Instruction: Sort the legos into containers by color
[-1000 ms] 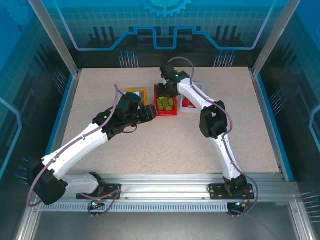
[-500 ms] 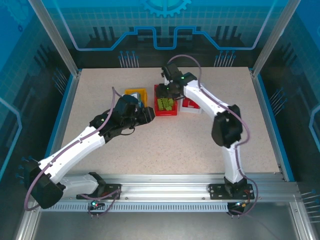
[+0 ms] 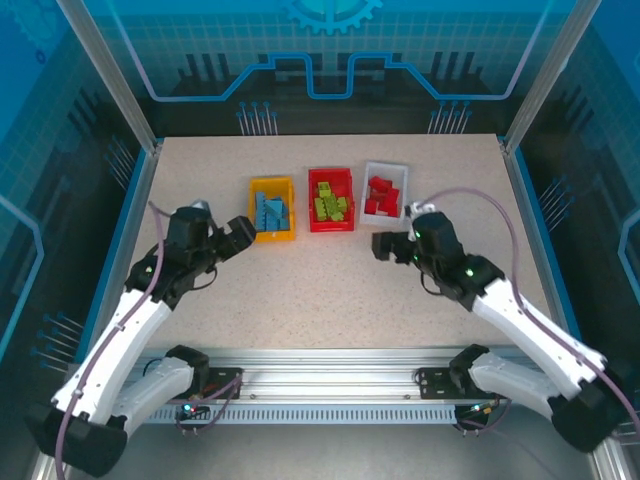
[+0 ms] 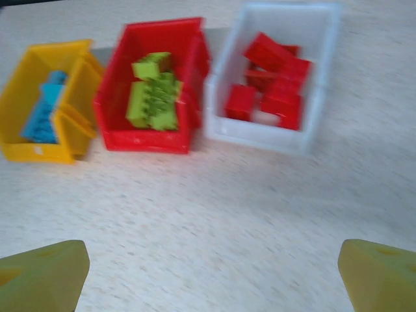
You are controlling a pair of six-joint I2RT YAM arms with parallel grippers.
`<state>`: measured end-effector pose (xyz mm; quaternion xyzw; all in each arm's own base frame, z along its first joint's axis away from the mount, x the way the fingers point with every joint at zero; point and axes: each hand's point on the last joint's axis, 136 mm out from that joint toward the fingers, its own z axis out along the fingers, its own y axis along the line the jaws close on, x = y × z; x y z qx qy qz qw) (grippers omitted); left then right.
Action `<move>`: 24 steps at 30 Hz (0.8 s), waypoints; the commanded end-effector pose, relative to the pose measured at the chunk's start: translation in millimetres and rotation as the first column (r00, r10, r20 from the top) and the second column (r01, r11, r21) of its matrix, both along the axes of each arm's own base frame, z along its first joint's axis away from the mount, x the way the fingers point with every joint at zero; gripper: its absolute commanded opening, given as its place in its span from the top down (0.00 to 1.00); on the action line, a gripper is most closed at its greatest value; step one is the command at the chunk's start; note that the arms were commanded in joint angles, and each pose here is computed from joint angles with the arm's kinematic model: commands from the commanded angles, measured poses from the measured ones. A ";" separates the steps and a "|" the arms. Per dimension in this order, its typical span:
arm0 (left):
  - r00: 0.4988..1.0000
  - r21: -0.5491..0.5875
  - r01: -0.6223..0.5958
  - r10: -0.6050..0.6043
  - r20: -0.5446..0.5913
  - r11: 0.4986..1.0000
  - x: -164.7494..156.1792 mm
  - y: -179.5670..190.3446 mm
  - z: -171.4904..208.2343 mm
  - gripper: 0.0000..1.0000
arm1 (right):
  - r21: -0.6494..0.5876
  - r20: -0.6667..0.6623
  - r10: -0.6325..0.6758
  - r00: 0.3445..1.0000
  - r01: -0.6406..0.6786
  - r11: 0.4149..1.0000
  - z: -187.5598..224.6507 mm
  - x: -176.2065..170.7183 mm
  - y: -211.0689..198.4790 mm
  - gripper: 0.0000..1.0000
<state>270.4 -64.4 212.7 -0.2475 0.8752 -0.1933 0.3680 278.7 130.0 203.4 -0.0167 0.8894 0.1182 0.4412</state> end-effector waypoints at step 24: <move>0.959 0.673 -0.203 0.006 0.282 0.711 90.7 88.5 -92.3 0.01 | -0.196 0.337 -0.214 0.917 0.290 0.937 -75.2 70.6 -127.5 0.00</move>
